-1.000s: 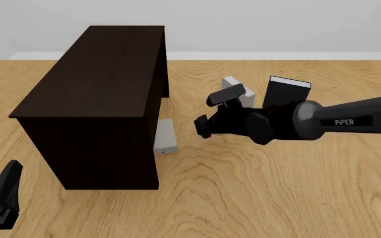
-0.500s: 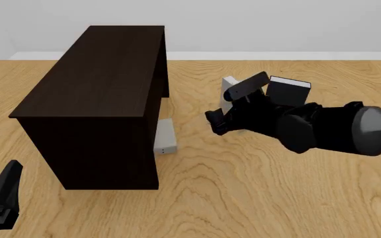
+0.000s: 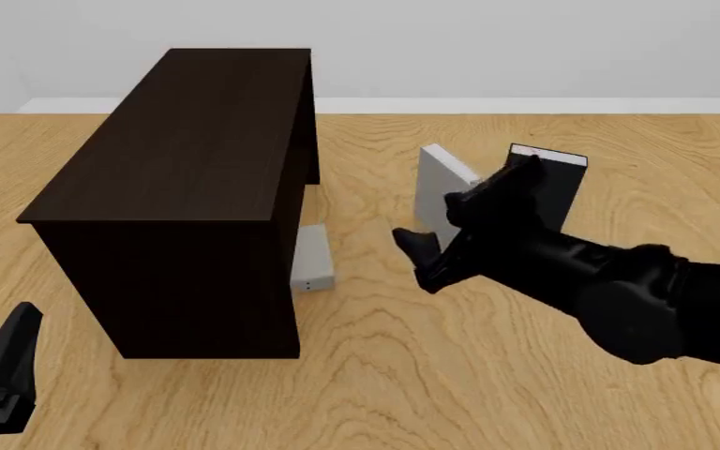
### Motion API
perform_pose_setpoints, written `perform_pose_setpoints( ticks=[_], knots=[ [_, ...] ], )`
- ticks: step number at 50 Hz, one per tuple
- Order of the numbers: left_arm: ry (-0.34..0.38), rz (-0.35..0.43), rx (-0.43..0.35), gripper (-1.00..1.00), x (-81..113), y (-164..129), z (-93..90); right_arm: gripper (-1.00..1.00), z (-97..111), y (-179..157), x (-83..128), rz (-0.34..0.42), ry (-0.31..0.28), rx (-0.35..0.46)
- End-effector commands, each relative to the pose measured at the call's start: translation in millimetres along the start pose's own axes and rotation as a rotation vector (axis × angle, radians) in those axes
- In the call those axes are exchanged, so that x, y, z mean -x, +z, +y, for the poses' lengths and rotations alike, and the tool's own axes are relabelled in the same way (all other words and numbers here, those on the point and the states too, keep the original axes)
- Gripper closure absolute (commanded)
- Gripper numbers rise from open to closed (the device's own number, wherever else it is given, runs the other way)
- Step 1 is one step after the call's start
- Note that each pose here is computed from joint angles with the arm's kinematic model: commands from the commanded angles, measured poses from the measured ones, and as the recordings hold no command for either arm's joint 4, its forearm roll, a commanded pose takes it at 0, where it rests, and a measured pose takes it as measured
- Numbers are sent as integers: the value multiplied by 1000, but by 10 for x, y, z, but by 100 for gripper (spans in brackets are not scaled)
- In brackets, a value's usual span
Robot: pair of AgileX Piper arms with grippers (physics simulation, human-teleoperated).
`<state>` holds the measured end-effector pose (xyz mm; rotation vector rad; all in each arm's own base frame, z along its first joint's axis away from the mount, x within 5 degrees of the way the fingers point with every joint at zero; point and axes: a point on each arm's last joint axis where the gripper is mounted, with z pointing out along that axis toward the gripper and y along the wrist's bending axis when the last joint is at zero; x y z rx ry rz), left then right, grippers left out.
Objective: Pick up the book on the right and place it under the cabinet shelf.
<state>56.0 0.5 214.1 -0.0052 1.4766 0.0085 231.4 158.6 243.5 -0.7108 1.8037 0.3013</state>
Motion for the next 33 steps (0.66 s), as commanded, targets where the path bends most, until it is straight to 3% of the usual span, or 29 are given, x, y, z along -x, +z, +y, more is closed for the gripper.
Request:
perform_pose_setpoints(
  ticks=[1,12,22,33],
  knots=[
    [0,0,0,-100,2,1,0,-100,195,-296,-182,-81,2,53],
    [0,-7,0,-100,8,0,0,-100,282,-393,-433,-67,-74,79],
    [0,-6,0,-100,6,0,0,-100,343,-549,-705,-66,-93,99],
    [0,-2,6,-100,4,1,4,-100,226,-670,-1013,-73,-130,23]
  ],
)
